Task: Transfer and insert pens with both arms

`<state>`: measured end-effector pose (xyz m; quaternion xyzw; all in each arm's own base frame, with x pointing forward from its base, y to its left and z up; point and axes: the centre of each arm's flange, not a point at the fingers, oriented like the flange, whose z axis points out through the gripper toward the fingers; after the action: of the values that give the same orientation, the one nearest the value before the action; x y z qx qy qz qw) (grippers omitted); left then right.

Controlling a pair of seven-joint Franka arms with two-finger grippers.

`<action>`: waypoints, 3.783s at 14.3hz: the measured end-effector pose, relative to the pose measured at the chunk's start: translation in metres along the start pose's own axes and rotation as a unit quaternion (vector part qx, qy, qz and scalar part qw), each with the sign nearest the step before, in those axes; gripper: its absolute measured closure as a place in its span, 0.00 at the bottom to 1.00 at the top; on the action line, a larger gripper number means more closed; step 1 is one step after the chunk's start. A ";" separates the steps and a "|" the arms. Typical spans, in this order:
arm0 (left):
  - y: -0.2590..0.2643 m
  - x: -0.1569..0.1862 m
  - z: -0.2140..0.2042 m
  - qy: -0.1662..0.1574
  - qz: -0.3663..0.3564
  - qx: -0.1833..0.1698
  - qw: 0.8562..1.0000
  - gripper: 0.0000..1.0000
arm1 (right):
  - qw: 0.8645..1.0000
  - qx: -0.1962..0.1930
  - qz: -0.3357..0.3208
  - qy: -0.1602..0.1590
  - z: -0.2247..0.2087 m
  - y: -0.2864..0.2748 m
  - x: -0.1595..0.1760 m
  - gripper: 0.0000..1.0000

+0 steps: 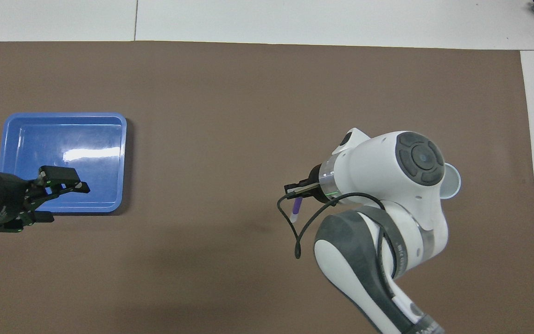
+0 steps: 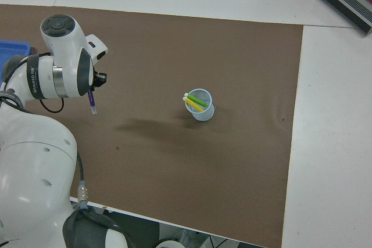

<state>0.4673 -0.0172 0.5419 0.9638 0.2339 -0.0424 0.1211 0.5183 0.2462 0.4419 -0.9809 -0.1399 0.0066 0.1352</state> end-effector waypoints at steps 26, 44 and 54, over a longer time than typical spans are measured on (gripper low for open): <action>-0.042 0.060 -0.078 0.064 0.273 0.162 0.946 0.00 | 0.930 -0.166 -0.324 -0.043 -0.061 0.216 -0.029 0.42; 0.047 0.081 -0.041 0.028 0.304 0.159 0.939 0.00 | 0.987 -0.126 -0.072 -0.071 -0.141 0.131 -0.035 0.00; 0.054 0.082 -0.037 0.036 0.288 0.154 0.944 0.00 | 0.990 -0.127 -0.045 -0.041 -0.132 0.111 -0.019 0.00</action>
<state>0.5656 -0.0182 0.5774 0.9978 -0.0592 -0.0061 -0.0301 0.5375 0.1031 0.5391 -0.9817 -0.1890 0.0230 0.0035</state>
